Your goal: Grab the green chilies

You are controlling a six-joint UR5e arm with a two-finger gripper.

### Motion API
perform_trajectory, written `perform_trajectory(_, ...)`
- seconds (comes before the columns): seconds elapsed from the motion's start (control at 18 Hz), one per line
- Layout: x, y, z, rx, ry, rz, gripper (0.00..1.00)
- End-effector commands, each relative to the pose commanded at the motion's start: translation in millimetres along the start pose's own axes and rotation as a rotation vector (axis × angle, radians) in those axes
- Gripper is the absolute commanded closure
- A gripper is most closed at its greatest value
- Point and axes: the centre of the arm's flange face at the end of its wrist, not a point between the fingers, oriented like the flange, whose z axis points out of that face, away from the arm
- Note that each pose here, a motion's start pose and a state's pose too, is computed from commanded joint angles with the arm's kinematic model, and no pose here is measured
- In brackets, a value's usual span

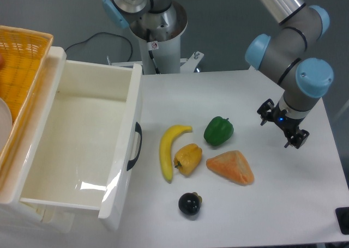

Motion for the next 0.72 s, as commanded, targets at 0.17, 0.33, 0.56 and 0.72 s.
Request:
perform_trajectory(0.17,-0.4,0.6,-1.7,0.004,-0.003,-0.012,0.00)
perform_trajectory(0.33,4.8,-1.9,5.1,0.027,0.010,-0.028,0.00)
perform_trajectory(0.56,9.5,-4.6,10.7,0.030,-0.009,-0.081,0.00)
perform_trajectory(0.72,10.3,-5.6,9.3,0.029,-0.011,-0.127,0.00)
